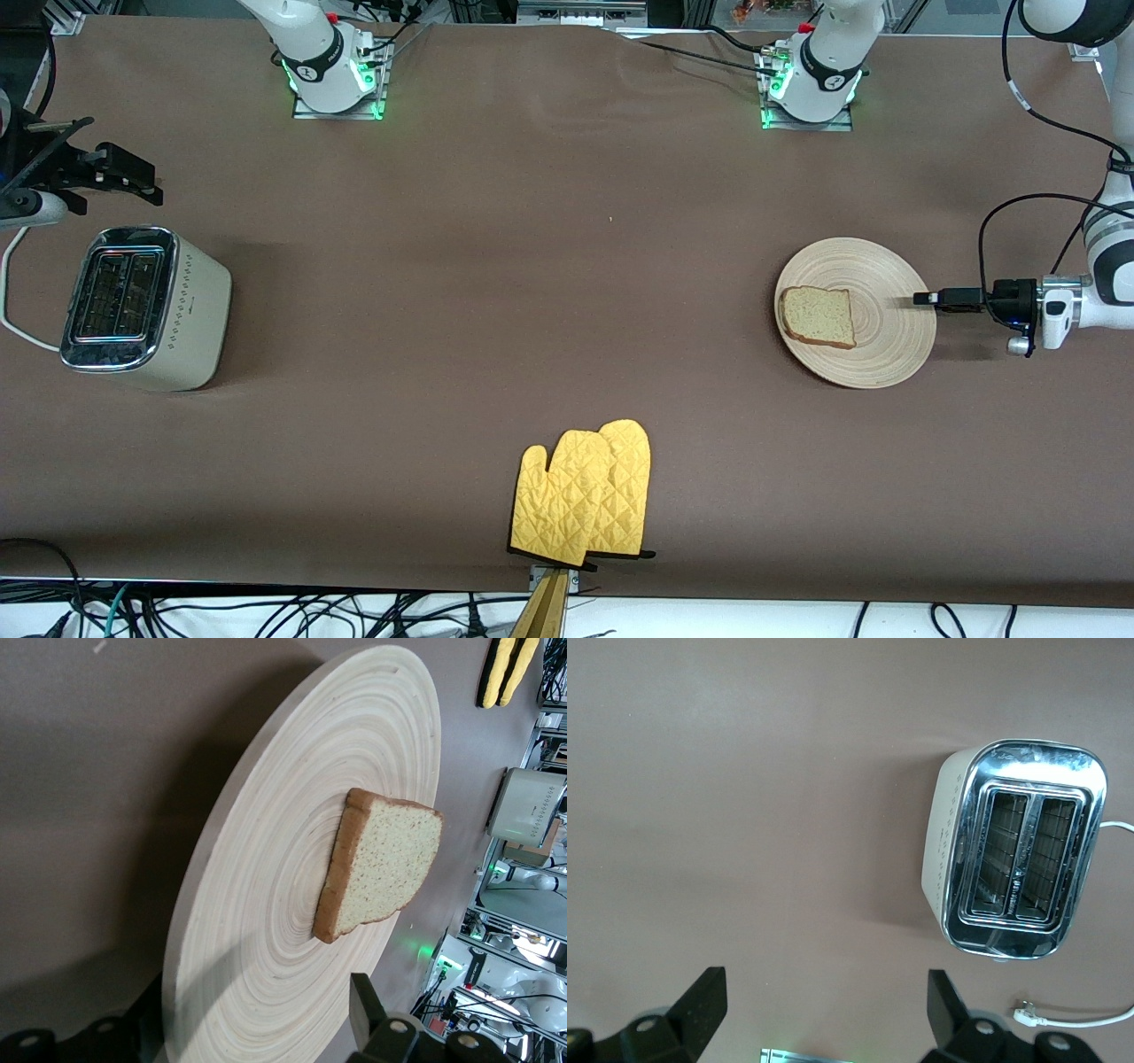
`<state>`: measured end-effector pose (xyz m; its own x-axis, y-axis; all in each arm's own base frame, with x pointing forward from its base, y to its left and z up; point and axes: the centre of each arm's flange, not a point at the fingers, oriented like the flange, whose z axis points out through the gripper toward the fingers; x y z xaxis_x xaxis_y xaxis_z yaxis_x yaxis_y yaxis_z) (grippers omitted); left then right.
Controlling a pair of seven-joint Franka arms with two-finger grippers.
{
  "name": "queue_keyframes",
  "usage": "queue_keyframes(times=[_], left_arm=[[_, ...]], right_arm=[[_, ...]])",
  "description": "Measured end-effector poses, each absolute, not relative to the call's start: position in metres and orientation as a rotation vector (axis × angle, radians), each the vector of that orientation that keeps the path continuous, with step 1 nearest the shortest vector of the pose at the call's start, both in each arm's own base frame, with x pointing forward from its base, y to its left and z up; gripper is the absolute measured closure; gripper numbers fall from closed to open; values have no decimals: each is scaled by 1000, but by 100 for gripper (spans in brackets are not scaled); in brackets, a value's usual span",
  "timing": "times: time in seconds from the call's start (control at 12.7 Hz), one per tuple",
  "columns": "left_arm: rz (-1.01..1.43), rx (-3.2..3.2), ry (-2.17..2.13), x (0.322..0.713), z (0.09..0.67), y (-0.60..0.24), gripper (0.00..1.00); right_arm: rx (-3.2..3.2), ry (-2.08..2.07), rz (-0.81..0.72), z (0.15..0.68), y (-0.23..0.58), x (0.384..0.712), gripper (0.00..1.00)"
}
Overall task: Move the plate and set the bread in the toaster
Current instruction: 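Lower the left gripper to the wooden plate rim and grasp it, then slide the wooden plate with the left gripper toward the table middle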
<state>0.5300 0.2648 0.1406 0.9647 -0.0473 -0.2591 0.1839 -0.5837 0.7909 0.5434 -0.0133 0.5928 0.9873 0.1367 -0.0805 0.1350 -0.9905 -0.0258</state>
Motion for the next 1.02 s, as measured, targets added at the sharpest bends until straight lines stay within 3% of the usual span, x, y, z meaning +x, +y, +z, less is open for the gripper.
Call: queue_keyframes(times=[0.08, 0.16, 0.31, 0.55, 0.79, 1.02], left_arm=[[-315, 2171, 95, 529, 139, 265, 20], [-310, 2169, 81, 529, 137, 264, 36], [-289, 2170, 48, 528, 131, 264, 57], [-276, 2170, 52, 528, 123, 264, 59], [-253, 2144, 41, 528, 123, 264, 89], [-245, 2139, 46, 529, 122, 263, 89]], right_arm=[[-3111, -213, 128, 593, -13, 543, 0], [-3111, -213, 128, 593, -13, 543, 0], [-3111, -213, 128, 593, -13, 543, 0], [-3111, -214, 128, 593, -13, 543, 0], [-3111, -215, 128, 593, -12, 543, 0], [-3111, -215, 128, 593, -12, 543, 0]])
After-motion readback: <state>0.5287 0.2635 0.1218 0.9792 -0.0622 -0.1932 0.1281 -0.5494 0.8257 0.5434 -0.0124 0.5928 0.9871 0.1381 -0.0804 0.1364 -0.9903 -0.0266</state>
